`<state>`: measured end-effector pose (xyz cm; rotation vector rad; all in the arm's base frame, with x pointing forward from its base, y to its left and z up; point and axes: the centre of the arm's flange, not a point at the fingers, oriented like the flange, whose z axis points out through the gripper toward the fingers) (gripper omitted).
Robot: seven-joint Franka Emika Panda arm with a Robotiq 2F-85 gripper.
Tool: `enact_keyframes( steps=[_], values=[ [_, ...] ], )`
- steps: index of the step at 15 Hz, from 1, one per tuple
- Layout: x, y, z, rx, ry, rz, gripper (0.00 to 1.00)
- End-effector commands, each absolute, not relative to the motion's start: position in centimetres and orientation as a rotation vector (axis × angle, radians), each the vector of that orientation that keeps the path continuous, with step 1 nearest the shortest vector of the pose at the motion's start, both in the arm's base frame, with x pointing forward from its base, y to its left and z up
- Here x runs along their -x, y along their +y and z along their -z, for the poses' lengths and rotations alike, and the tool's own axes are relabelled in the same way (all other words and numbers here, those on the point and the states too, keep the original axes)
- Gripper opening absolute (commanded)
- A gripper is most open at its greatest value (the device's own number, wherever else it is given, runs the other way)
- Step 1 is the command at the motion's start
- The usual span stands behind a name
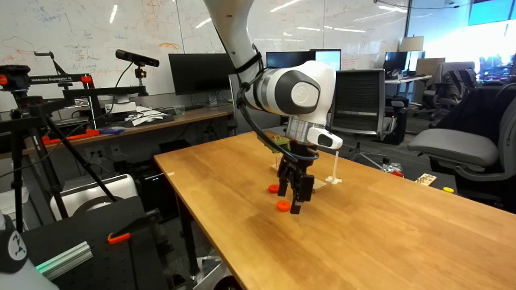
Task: Pick up the orange ring on the right and put it on the wooden stand
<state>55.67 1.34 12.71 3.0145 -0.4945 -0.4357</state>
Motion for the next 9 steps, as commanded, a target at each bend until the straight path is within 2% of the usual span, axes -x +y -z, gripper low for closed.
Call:
enact_keyframes(
  steps=[1, 9],
  values=[
    [-55.11, 1.95, -12.29, -3.017, -0.440, 0.396, 1.00],
    [-54.54, 2.14, -11.81, -3.053, -0.345, 0.291, 1.00]
  ],
)
